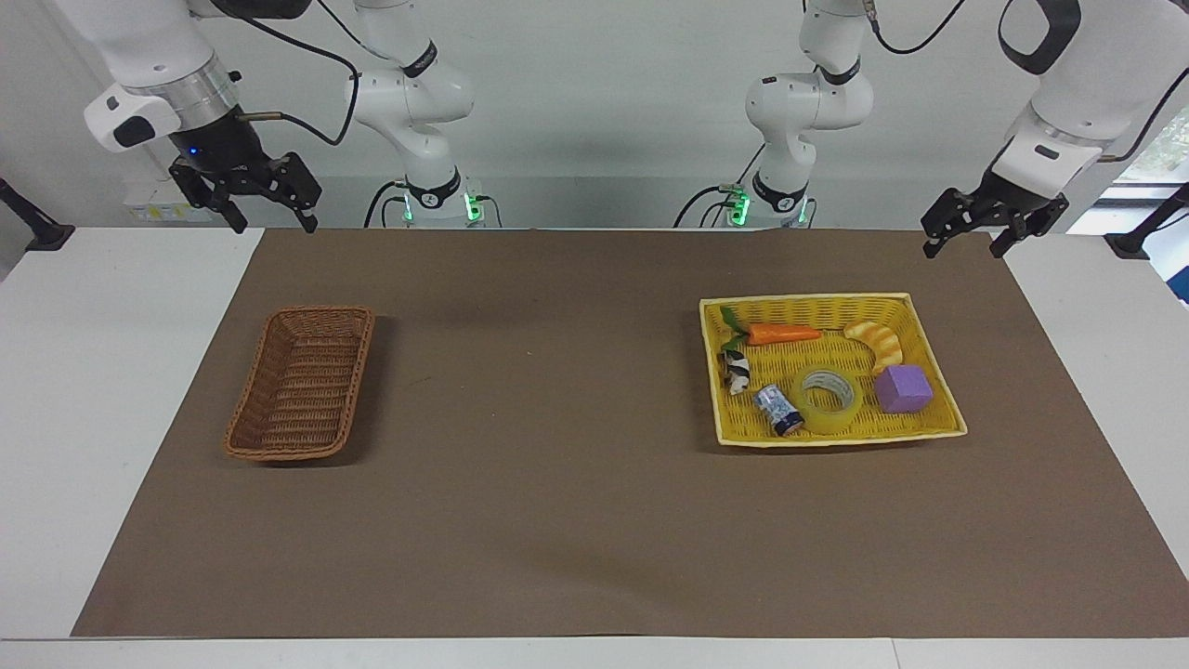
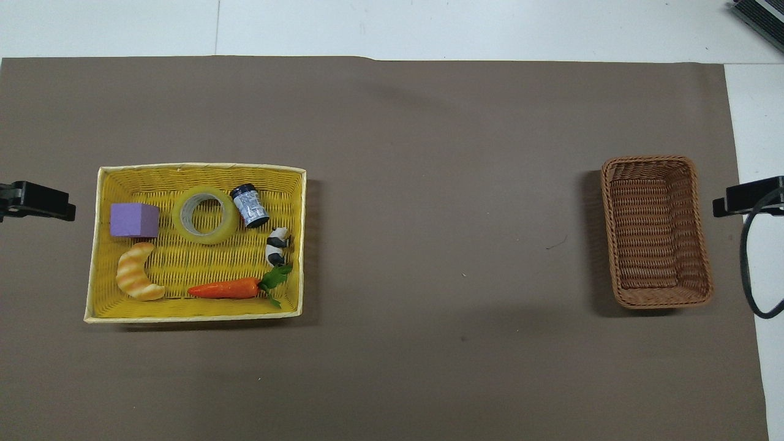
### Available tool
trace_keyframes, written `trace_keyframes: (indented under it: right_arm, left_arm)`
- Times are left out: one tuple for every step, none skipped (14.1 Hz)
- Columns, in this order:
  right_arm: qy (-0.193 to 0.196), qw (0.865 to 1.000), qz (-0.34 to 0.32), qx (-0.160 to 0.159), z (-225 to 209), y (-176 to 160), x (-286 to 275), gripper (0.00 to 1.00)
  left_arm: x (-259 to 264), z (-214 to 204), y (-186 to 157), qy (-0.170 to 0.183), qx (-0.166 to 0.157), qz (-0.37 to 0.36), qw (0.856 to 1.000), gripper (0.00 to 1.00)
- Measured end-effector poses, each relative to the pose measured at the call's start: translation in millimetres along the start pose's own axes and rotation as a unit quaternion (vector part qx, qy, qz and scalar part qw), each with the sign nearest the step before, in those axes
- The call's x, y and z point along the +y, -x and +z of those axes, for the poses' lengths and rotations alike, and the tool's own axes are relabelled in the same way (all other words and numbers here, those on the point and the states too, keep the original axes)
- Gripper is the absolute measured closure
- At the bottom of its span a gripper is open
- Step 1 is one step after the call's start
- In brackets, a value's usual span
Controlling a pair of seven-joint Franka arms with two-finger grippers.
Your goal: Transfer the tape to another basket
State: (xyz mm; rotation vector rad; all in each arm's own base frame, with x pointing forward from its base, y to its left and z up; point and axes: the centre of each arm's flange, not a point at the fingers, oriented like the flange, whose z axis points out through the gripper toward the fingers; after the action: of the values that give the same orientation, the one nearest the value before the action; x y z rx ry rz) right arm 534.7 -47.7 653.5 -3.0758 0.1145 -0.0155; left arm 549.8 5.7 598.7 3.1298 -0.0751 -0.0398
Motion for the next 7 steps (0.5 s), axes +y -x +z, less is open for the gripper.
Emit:
trace_keyframes:
  right_arm:
    - [0.000,1.000,0.000,0.000,0,0,0,0.00]
    - [0.000,1.000,0.000,0.000,0,0,0,0.00]
    - [0.000,1.000,0.000,0.000,0,0,0,0.00]
    - [0.000,1.000,0.000,0.000,0,0,0,0.00]
    - [0.000,1.000,0.000,0.000,0,0,0,0.00]
    - [0.000,1.000,0.000,0.000,0,0,0,0.00]
    - [0.000,1.000,0.000,0.000,0,0,0,0.00]
  left_arm:
    - [0,17,-6,0.000,-0.002,0.001,1.000,0.00]
    - [2,33,-10,0.000,-0.002,0.002,1.000,0.00]
    - [3,47,-13,-0.001,0.000,0.003,1.000,0.00]
    - [4,59,-14,-0.001,0.002,0.004,1.000,0.00]
    - [6,72,-15,-0.001,0.003,0.006,1.000,0.00]
    - [11,83,-14,-0.001,0.003,0.011,1.000,0.00]
    - [17,94,-14,-0.001,0.005,0.016,1.000,0.00]
